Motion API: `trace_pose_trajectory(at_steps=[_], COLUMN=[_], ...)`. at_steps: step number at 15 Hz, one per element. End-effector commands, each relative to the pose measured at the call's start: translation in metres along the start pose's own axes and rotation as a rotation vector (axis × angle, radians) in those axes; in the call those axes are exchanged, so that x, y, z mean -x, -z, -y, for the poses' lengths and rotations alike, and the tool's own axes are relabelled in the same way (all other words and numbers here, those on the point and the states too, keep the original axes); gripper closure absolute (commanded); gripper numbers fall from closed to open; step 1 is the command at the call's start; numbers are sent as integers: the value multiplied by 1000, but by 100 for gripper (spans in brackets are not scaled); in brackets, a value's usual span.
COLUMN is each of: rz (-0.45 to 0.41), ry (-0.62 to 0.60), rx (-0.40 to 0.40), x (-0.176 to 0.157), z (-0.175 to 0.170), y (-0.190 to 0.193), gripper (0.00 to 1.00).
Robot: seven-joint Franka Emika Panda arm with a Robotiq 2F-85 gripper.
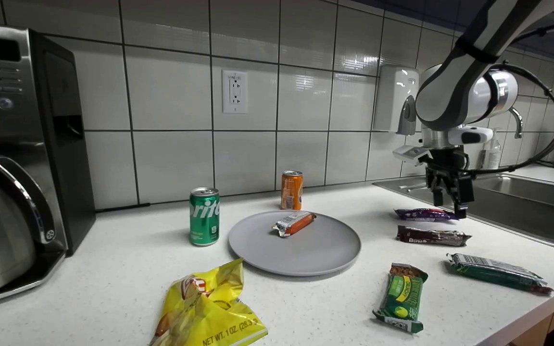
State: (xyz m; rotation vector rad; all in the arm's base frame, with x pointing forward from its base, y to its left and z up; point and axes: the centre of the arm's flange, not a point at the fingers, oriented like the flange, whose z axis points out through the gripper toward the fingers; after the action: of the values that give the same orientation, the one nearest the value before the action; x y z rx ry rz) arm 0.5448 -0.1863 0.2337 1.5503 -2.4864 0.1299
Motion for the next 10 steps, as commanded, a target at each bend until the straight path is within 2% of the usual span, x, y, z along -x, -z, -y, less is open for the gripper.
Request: trace_pose_trajectory(at_steps=[1, 10], rz=[-5, -12], ry=[-25, -19], rx=[-10, -16], x=[-2, 7], z=[11, 25], y=[-2, -8], gripper=[0, 0])
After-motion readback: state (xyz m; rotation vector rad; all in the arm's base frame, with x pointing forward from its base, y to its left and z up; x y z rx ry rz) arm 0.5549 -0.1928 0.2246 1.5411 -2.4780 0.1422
